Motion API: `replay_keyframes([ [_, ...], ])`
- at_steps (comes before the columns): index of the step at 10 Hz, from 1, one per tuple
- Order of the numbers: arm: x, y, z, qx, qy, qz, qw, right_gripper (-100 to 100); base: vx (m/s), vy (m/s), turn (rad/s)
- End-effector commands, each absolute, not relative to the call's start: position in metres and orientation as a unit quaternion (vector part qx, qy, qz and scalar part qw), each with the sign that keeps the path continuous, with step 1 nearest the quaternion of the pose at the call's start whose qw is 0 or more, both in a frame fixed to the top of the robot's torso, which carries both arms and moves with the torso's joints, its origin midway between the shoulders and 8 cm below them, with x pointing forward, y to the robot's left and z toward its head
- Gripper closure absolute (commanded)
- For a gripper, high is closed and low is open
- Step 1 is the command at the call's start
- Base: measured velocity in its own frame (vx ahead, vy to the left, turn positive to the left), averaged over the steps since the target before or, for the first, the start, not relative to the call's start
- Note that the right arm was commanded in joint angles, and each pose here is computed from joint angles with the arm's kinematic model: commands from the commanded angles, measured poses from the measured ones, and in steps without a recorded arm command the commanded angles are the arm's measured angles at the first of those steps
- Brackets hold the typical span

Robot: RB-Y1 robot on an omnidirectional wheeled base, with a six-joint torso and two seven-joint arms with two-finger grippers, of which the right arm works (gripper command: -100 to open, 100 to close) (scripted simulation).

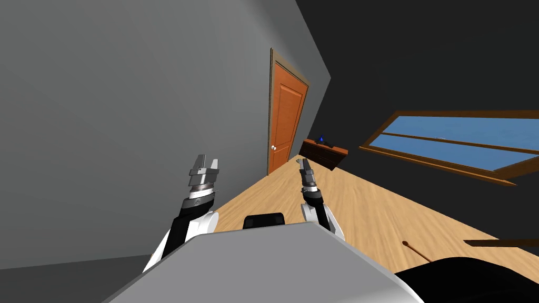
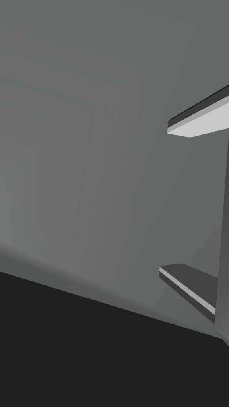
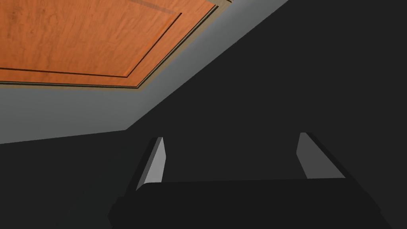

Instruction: Pull the door open

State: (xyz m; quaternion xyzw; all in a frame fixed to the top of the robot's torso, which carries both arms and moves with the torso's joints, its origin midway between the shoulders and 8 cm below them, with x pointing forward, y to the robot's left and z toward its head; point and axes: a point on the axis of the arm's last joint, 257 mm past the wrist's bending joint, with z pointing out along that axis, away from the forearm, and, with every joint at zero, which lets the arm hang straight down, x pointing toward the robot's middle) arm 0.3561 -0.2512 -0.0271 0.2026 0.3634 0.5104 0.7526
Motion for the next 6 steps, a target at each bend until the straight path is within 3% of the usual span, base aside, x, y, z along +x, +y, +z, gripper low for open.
replay_keyframes([
  [1,0.362,-0.252,-0.037,0.199,0.375,0.497,0.757,-100,0.092,-0.032,0.081],
  [6,0.383,-0.256,-0.078,0.185,0.419,0.445,0.770,-100,0.111,-0.057,0.101],
])
